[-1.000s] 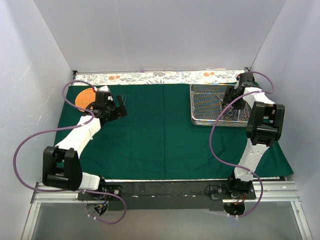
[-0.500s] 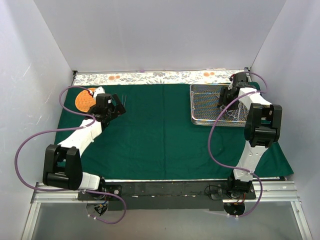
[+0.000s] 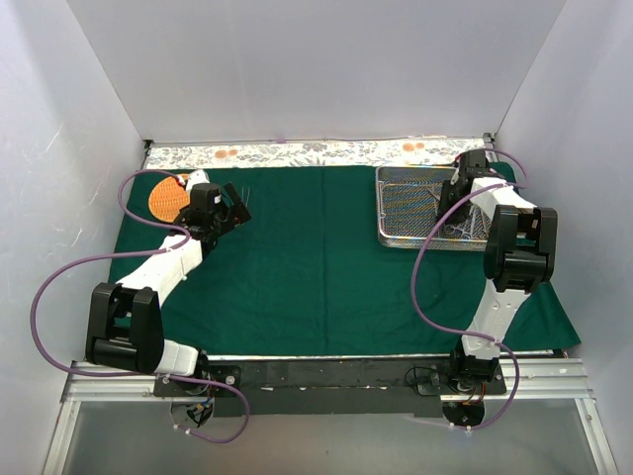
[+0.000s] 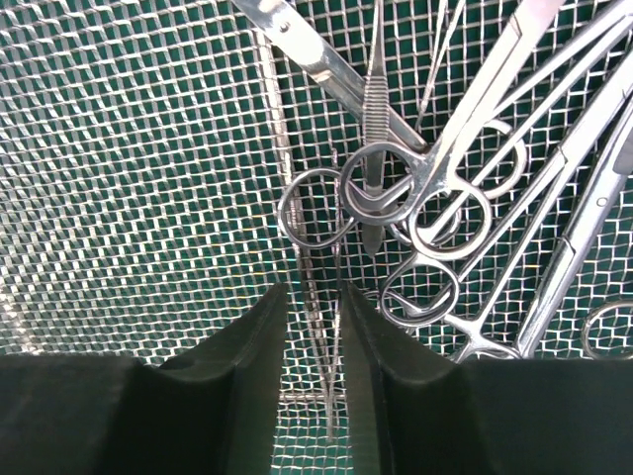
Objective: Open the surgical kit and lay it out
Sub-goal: Pick up the medical item from the container.
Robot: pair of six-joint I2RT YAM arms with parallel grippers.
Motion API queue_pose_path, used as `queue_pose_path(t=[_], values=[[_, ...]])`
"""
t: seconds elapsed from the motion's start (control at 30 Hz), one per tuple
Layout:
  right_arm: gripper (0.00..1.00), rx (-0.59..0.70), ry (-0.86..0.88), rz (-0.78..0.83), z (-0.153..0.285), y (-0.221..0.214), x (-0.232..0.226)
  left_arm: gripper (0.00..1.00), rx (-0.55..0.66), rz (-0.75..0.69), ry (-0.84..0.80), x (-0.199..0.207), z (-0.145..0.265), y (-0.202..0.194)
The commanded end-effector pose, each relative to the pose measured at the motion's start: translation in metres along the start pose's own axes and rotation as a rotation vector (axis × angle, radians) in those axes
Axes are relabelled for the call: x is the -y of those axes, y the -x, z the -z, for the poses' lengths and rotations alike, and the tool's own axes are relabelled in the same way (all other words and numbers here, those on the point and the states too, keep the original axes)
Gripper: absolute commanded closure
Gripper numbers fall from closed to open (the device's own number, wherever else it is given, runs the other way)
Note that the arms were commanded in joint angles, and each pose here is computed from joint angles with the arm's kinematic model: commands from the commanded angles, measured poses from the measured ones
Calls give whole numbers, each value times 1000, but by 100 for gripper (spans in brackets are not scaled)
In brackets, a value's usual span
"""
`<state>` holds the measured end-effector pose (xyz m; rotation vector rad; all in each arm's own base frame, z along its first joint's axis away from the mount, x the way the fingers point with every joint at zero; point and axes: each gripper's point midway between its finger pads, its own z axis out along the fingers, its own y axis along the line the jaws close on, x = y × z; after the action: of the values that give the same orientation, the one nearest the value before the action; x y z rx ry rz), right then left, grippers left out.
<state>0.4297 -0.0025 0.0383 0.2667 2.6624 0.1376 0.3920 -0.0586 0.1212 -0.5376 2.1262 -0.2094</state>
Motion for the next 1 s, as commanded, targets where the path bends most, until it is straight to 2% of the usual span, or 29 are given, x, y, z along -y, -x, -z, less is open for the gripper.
queue_pose_path(t=[0.0,0.13,0.27,0.33,0.37,0.57,0.83,0.97], values=[[65,-29,-45,22,-2,-10,10,2,26,4,-39,8,5,6],[66,-45,-68,75,-6,-15,7,2,31,7,-49,8,9,6],[78,-51,-120,116,-6,-18,9,2,36,11,-58,7,15,5],[80,-48,-127,159,-6,-21,-3,2,49,12,-66,9,19,9],[84,-44,-130,172,-4,-21,-5,2,54,8,-71,9,20,10],[96,-15,-58,192,5,-20,-32,2,78,10,-115,13,35,13],[99,45,182,134,19,-15,-77,2,96,9,-172,17,51,13],[99,100,227,125,31,-3,-88,2,100,4,-206,21,58,13]])
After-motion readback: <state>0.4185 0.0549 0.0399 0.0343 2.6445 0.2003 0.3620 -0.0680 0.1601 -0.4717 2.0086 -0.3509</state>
